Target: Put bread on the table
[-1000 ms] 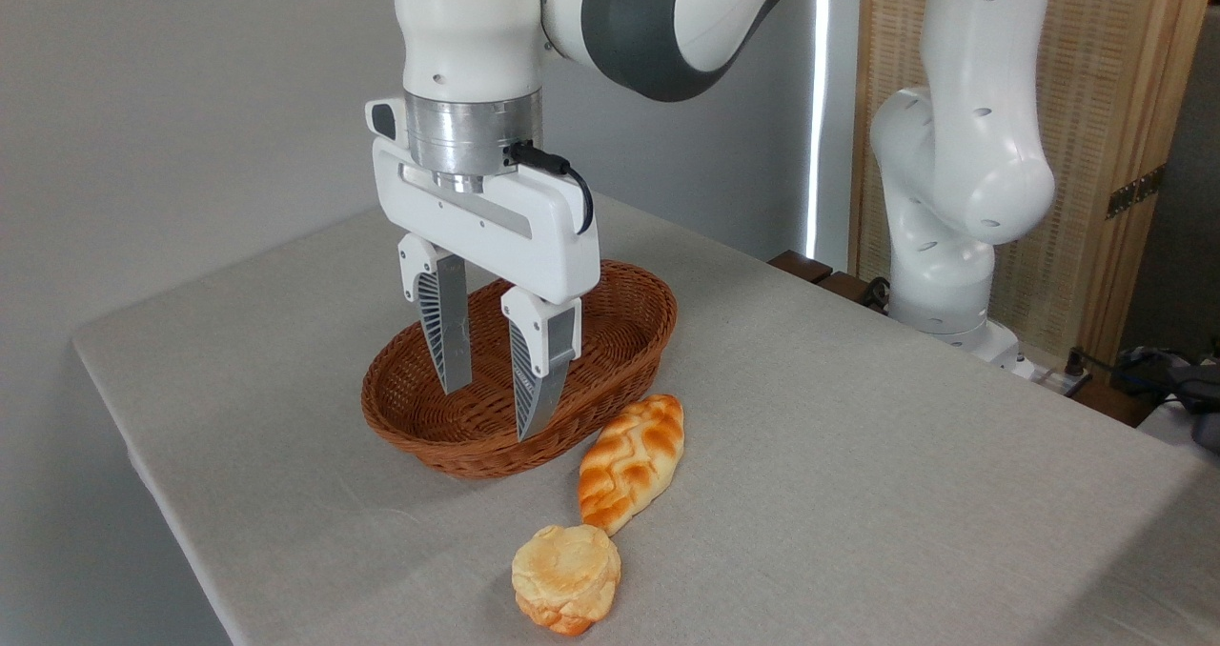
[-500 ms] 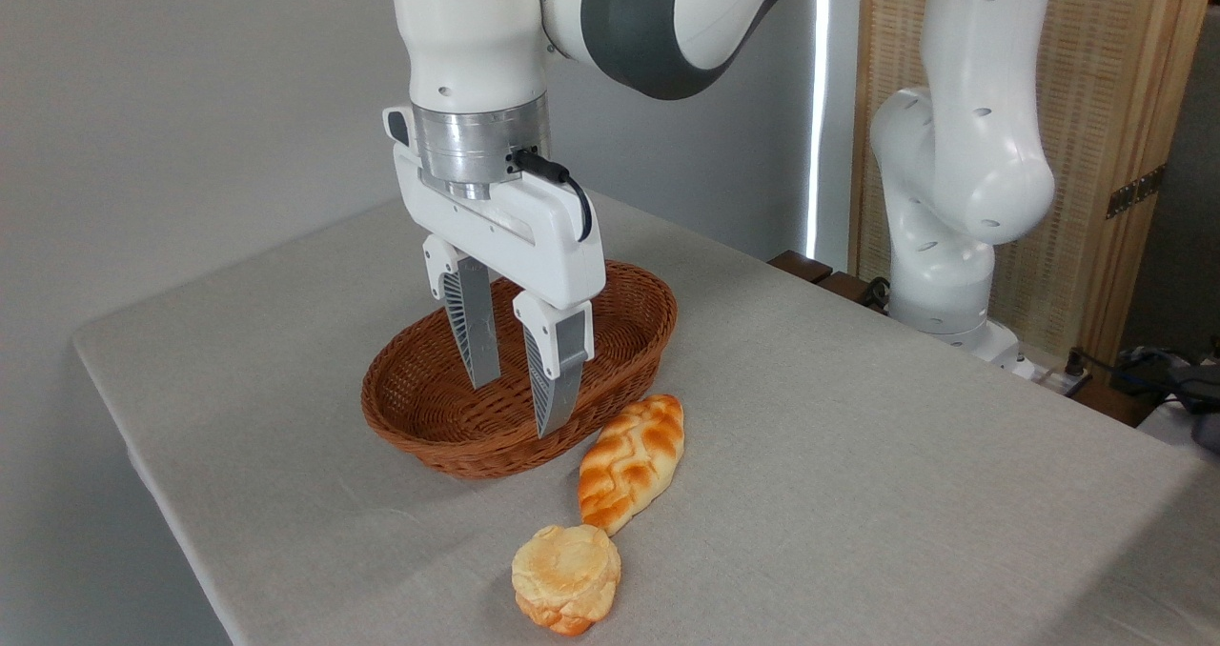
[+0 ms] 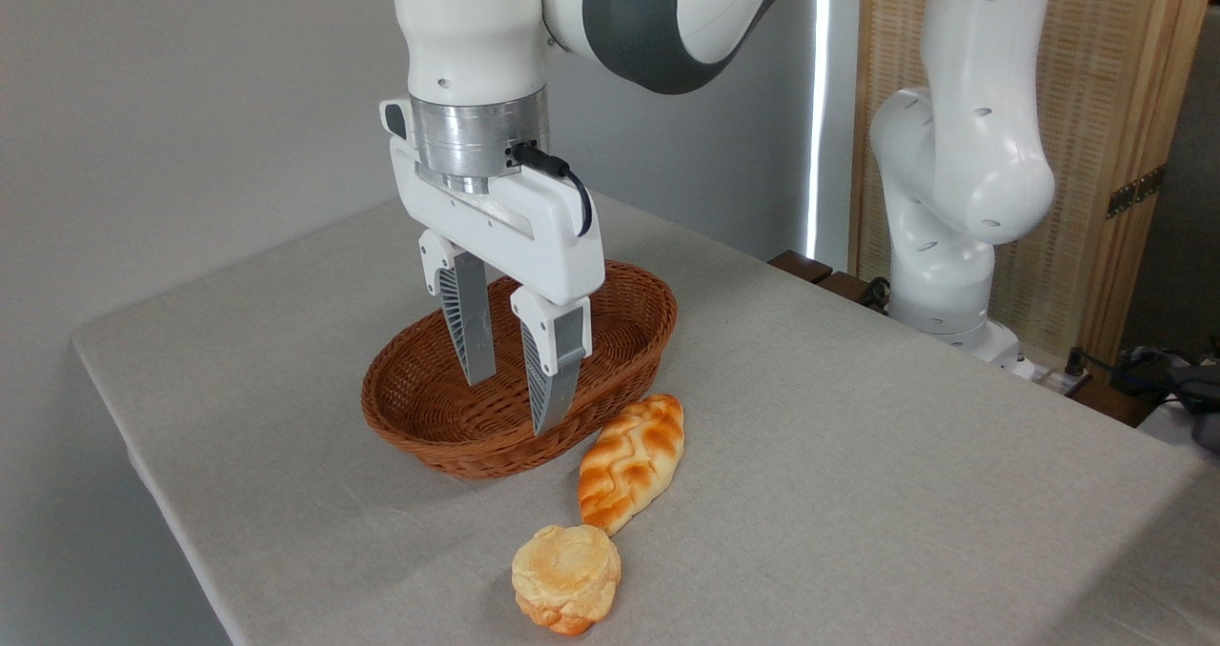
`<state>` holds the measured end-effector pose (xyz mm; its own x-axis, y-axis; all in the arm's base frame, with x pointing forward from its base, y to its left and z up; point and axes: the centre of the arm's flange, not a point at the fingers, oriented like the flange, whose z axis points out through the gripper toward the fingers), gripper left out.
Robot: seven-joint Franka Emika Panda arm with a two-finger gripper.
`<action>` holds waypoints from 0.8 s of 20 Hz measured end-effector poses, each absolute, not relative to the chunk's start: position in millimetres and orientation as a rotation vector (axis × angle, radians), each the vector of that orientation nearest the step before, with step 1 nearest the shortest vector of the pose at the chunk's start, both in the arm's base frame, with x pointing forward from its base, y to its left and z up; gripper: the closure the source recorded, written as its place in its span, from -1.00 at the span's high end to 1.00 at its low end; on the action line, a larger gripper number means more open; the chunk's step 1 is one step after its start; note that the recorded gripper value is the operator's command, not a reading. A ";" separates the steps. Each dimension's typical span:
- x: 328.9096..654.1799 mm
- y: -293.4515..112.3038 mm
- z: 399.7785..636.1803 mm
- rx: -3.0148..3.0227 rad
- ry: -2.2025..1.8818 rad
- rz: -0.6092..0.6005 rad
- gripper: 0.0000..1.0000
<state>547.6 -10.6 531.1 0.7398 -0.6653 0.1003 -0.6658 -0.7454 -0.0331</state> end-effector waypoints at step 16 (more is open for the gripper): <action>546.1 -2.6 535.8 2.942 -1.051 0.184 1.00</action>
